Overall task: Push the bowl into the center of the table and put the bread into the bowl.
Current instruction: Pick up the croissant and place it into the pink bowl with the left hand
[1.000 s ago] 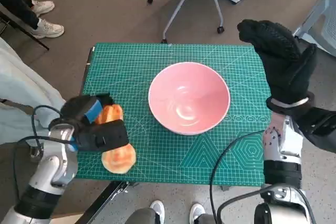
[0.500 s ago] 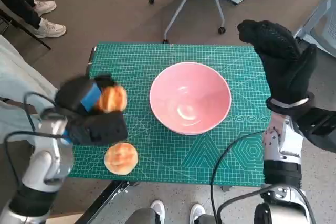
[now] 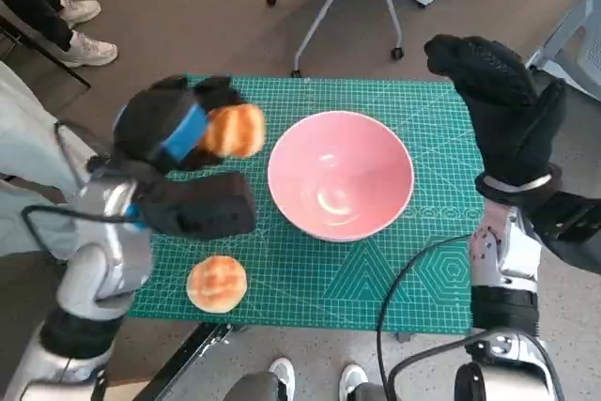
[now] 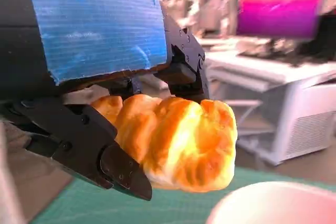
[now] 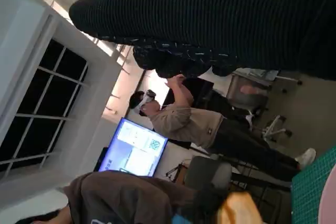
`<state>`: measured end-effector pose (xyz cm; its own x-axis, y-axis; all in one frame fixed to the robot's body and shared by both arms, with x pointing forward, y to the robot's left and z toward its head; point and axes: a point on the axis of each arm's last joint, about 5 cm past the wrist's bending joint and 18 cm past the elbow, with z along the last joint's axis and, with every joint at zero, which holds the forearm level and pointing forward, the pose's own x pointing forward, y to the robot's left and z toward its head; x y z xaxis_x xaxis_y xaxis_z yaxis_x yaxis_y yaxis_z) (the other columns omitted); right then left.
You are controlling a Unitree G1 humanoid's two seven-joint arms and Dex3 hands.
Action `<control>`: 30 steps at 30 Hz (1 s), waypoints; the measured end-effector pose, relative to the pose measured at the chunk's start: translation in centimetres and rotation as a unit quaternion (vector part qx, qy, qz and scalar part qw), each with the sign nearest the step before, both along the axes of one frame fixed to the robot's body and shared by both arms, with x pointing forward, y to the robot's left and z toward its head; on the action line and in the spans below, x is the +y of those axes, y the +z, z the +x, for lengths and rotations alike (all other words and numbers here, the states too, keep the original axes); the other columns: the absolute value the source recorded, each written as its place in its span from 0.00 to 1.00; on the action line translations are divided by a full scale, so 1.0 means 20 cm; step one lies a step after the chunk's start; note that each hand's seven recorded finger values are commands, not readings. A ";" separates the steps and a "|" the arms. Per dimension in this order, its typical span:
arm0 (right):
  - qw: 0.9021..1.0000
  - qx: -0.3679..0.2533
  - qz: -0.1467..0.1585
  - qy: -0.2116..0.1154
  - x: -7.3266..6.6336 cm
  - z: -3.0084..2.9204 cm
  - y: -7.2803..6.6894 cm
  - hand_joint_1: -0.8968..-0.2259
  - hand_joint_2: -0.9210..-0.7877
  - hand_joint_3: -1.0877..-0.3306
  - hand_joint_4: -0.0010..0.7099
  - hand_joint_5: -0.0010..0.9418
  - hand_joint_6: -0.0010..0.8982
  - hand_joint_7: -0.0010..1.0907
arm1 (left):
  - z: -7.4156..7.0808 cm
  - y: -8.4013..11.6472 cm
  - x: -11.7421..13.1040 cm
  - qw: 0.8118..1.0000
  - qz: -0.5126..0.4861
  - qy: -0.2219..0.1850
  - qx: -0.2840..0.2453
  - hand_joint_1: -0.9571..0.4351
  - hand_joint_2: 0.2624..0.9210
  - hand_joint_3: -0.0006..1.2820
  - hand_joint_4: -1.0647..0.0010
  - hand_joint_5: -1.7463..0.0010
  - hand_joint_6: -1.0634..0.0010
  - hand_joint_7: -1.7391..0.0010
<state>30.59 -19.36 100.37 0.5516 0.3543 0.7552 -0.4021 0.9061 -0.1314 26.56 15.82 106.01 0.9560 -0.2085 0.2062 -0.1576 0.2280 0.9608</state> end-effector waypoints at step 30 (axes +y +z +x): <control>1.000 -0.006 0.004 -0.013 -0.03 -0.020 -0.01 0.28 0.00 0.46 0.27 0.00 0.11 0.29 | 0.17 -0.10 -0.36 0.982 0.092 -0.157 0.057 0.69 0.99 0.11 0.45 0.27 0.45 0.29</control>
